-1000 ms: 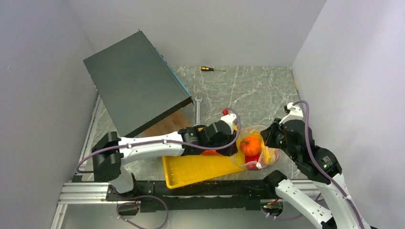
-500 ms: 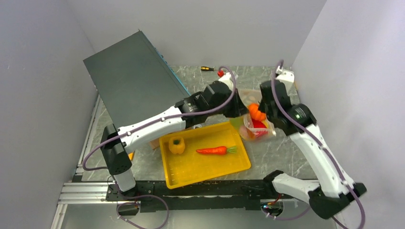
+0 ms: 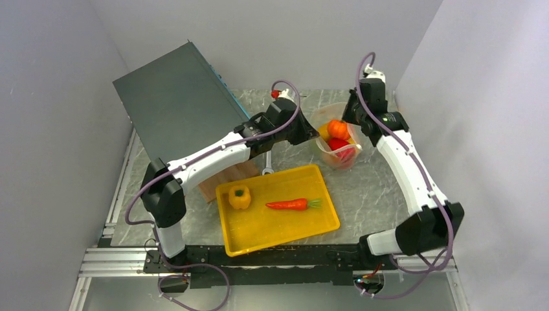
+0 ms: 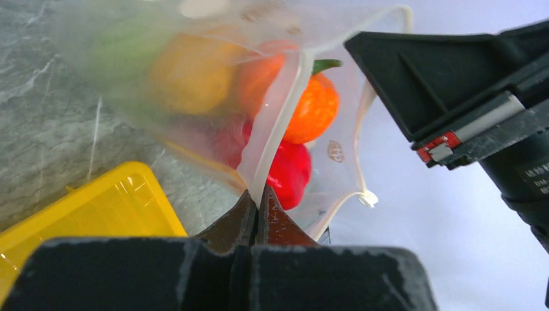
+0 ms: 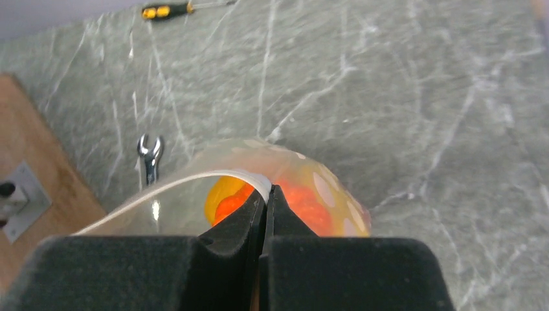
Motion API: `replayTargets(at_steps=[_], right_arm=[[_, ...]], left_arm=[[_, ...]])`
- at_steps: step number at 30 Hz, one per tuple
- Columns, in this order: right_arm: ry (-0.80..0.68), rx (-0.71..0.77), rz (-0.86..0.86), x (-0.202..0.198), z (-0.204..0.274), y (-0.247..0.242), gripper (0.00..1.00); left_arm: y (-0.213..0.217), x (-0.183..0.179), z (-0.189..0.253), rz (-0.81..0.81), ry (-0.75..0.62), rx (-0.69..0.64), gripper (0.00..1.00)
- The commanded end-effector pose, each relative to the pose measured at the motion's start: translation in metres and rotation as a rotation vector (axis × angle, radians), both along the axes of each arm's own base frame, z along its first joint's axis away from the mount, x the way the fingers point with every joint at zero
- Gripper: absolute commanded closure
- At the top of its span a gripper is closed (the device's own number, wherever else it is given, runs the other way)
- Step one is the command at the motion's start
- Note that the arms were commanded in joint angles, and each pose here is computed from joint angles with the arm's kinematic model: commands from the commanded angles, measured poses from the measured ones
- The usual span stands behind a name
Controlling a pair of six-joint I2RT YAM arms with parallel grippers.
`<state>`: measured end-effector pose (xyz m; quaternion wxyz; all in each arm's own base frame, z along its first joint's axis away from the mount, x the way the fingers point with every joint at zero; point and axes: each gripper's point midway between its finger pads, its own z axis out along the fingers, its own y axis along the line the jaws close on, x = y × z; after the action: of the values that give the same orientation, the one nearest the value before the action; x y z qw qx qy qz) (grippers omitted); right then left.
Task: Place the food in the zip-top bag and seal the zipper
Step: Place the zipper food storage bag at the center of the board.
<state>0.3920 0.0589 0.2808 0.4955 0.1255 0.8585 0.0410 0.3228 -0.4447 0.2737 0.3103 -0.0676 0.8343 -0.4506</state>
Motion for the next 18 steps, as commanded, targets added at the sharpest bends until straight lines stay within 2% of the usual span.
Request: replayTargets(at_steps=[1, 8, 9, 12, 13, 15, 18], right_arm=[[-0.026, 0.040, 0.189, 0.017, 0.008, 0.033, 1.00], [0.036, 0.057, 0.270, 0.000, -0.021, 0.042, 1.00], [0.043, 0.069, 0.287, -0.004, -0.021, 0.046, 0.98], [0.054, 0.088, 0.313, -0.013, -0.017, 0.050, 0.77], [0.053, 0.086, 0.304, -0.016, -0.013, 0.047, 0.65], [0.068, 0.074, 0.265, -0.025, -0.004, 0.039, 0.52], [0.037, 0.053, 0.156, -0.036, 0.015, 0.019, 0.37]], left_arm=[[0.006, 0.016, 0.010, 0.068, 0.008, -0.060, 1.00], [-0.007, 0.023, -0.016, 0.035, 0.058, -0.028, 1.00], [-0.007, 0.022, -0.018, 0.030, 0.066, -0.026, 1.00], [-0.002, 0.023, -0.018, 0.049, 0.063, -0.022, 1.00], [-0.001, 0.023, -0.016, 0.055, 0.058, -0.025, 1.00], [0.002, 0.023, -0.010, 0.063, 0.045, -0.026, 1.00], [0.003, 0.024, -0.005, 0.067, 0.040, -0.029, 1.00]])
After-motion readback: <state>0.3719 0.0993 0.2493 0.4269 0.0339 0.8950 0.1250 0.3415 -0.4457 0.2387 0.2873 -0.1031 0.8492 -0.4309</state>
